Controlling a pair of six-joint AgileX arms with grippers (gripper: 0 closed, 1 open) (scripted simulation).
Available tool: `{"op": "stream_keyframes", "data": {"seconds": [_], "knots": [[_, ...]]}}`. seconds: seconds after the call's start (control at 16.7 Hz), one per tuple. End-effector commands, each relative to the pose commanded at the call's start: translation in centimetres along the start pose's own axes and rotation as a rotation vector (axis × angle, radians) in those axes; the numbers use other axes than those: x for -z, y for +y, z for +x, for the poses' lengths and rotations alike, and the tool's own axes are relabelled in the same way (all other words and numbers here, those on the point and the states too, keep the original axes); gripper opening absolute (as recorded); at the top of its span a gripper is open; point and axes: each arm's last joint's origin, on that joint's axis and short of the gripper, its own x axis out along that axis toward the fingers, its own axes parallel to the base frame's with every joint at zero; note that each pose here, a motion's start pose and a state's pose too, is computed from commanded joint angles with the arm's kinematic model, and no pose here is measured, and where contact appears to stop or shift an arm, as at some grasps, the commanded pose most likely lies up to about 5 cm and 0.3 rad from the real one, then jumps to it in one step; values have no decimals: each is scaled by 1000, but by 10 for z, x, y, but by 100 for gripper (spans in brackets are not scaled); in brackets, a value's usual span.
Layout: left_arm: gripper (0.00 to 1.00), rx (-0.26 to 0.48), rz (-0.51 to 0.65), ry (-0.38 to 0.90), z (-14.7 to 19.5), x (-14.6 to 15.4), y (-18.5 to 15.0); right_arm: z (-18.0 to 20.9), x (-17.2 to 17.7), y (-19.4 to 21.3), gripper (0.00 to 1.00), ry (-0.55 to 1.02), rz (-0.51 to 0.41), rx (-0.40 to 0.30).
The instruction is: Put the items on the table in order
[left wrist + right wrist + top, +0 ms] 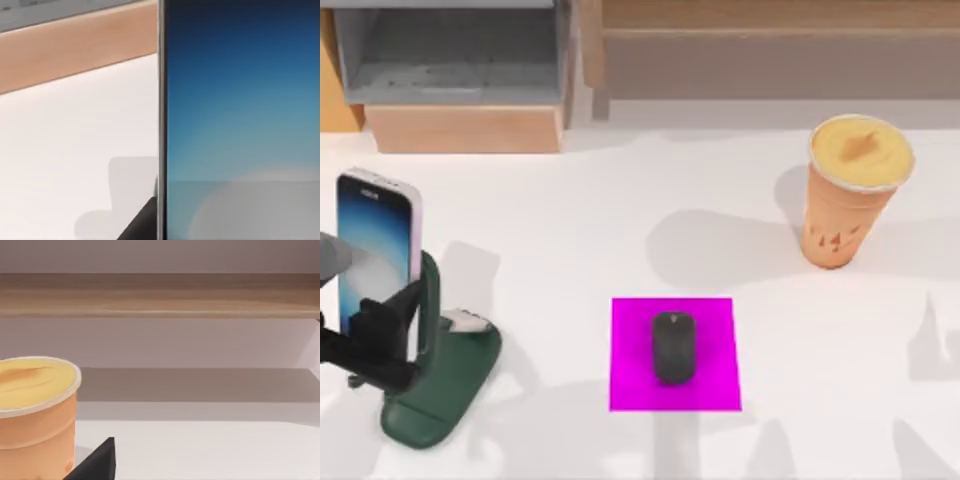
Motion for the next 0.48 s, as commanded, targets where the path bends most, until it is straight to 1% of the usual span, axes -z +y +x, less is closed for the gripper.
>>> {"op": "stream_keyframes", "data": {"seconds": [0.12, 0.48], "knots": [[0, 0, 0, 0, 0, 0, 0, 0, 0, 0, 100, 0, 0, 0], [45, 0, 0, 0, 0, 0, 0, 0, 0, 0, 100, 0, 0, 0]]}}
